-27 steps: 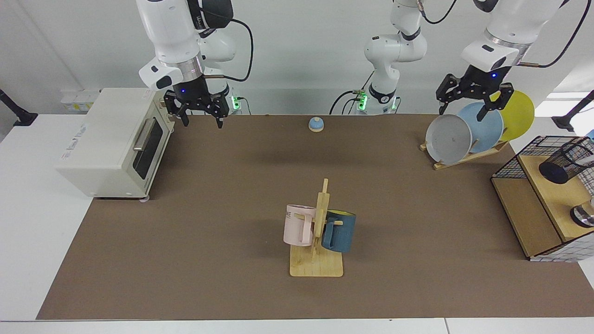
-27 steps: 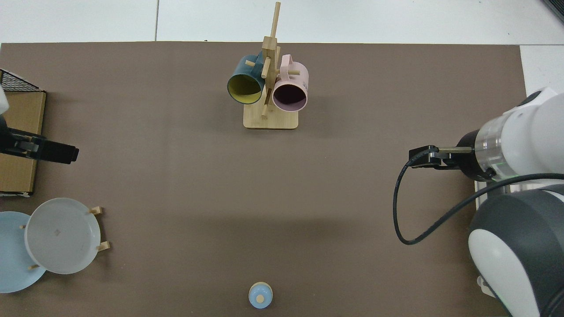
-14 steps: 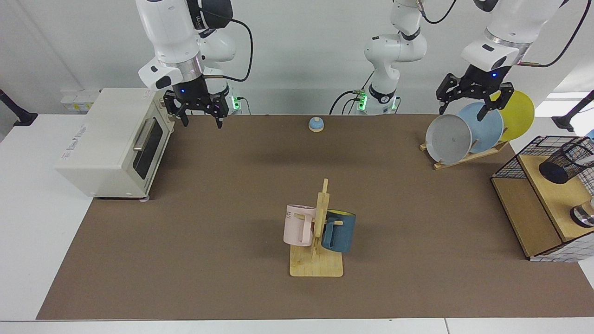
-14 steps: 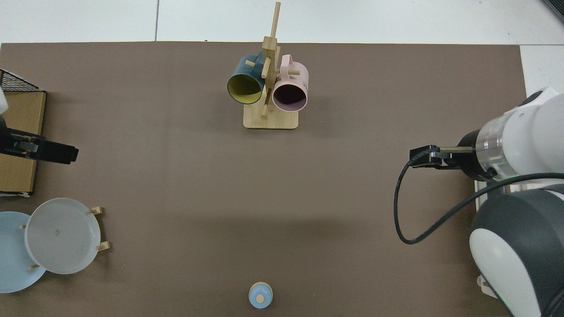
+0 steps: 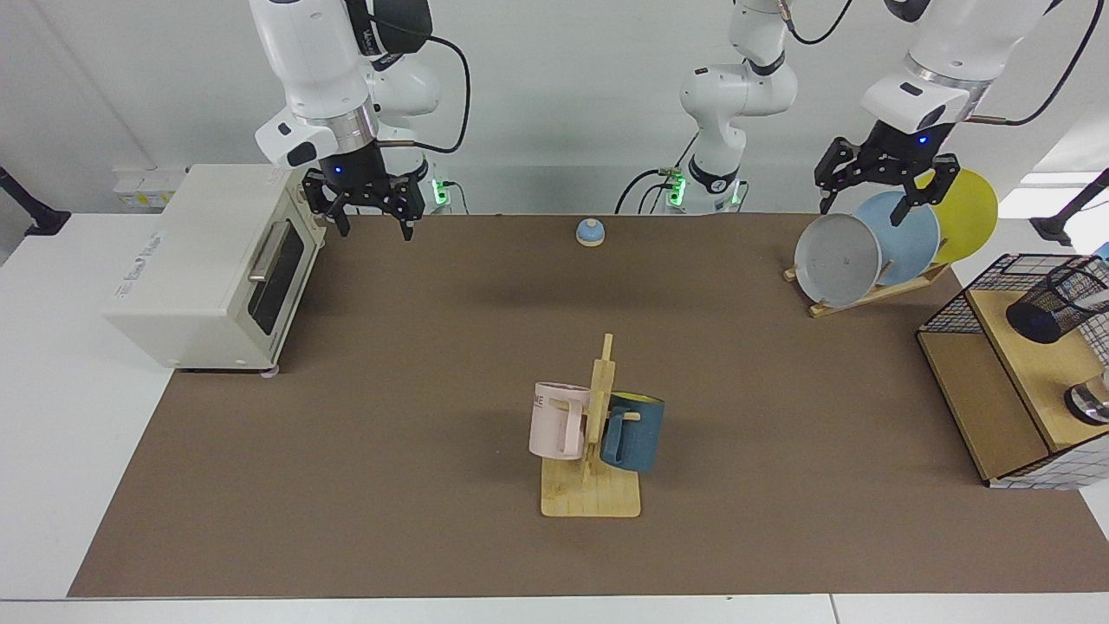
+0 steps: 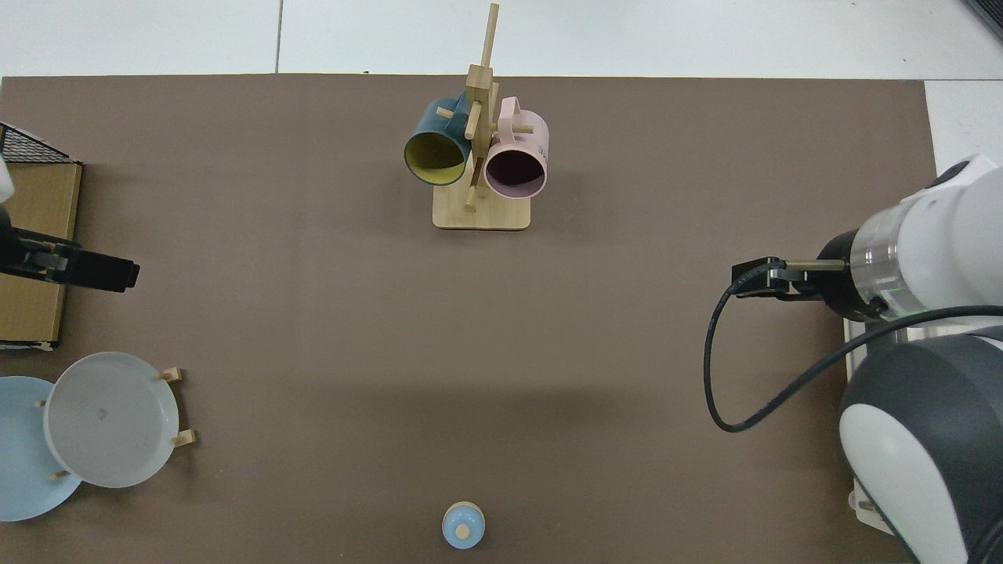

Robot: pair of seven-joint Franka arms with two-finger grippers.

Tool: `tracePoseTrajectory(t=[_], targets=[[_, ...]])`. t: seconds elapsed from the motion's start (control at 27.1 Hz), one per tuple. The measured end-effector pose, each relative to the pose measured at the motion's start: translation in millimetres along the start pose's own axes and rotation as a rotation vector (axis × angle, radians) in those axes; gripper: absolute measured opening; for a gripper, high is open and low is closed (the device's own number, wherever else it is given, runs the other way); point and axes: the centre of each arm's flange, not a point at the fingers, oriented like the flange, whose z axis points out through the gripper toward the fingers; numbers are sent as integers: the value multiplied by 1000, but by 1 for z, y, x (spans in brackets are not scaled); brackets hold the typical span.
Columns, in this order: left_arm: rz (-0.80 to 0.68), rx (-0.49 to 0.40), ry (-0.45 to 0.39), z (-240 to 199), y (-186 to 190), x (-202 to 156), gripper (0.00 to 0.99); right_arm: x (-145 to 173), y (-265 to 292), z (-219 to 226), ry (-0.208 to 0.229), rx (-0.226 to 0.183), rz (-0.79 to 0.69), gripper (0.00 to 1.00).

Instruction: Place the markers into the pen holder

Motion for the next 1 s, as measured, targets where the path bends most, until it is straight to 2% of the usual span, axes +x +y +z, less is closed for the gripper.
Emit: tracePoseTrajectory(t=[0.52,0.74,1.0], targets=[[0,0,0,0,0,0,991,1,-1,2,-7,10,-46,996],[0,0,0,0,0,0,991,7,3,6,-12,11,-36,991],[0,0,0,0,0,0,991,22,2,-10,-7,17,-34,991]])
